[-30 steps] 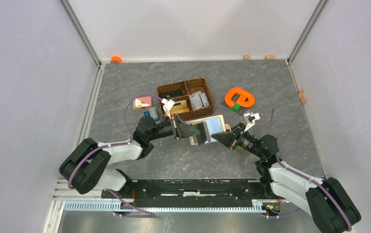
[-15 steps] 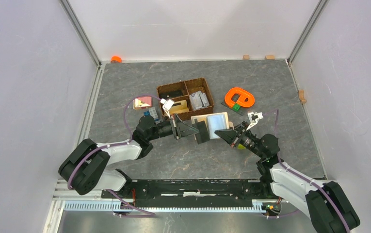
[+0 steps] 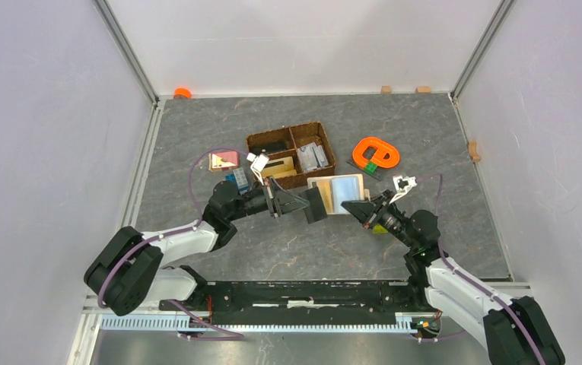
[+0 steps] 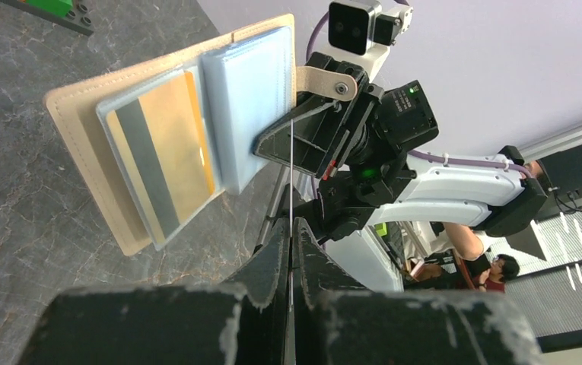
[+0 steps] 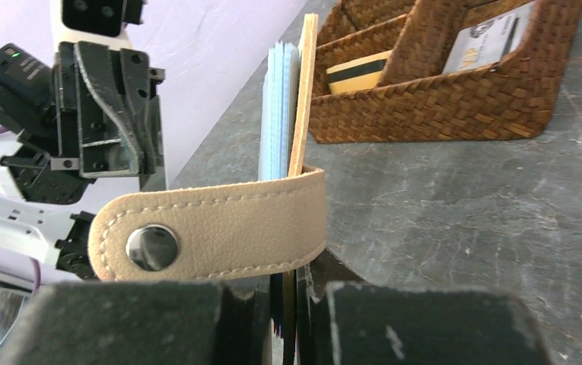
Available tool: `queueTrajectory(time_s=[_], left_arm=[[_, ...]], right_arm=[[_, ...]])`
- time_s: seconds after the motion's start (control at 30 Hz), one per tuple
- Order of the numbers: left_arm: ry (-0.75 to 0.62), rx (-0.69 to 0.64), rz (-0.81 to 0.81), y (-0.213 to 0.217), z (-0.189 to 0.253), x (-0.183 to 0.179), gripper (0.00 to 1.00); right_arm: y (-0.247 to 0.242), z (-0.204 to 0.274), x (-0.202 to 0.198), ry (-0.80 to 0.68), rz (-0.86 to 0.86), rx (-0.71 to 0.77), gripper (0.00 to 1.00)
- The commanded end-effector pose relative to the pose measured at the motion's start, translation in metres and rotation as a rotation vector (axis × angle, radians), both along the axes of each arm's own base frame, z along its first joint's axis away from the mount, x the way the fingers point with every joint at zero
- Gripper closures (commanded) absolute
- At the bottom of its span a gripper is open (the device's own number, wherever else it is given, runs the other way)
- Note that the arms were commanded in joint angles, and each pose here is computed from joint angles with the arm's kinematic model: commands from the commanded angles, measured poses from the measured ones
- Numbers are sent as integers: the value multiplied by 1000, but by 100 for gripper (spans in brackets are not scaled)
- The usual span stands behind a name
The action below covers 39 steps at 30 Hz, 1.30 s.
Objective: Take the credit cards out of the card holder
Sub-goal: Place the credit card in the storage box.
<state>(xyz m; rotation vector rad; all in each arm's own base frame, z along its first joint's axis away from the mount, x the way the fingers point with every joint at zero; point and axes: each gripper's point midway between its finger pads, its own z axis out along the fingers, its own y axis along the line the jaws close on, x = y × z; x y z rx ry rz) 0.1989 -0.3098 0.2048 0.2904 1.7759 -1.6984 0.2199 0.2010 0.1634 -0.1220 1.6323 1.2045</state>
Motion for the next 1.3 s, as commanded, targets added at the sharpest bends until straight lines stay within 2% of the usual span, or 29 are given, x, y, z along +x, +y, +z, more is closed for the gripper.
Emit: queueTrajectory(time_s=[0.0,0.67,0.83,0.97,1.13,1.27], left_arm=[[-73,17,44,6,4,4,98],[-120,58,114,17,8,7,98],[-159,118,177,22,11,19,98],[-207,296,341,38,23,43,98],[-243,599,707,84,58,88,98],[-364,874,824,110,84,122,98]], right_arm=[[-14,4,13,-35,-101,-29,92],[-45,-5,31,-17,-302,-114,93],[-46,-3,34,-28,-315,-128,95],[-52,-5,38,-37,-343,-165,96],[-55,-1,37,-62,-354,-178,98],[-62,2,37,-85,-393,-186,98]])
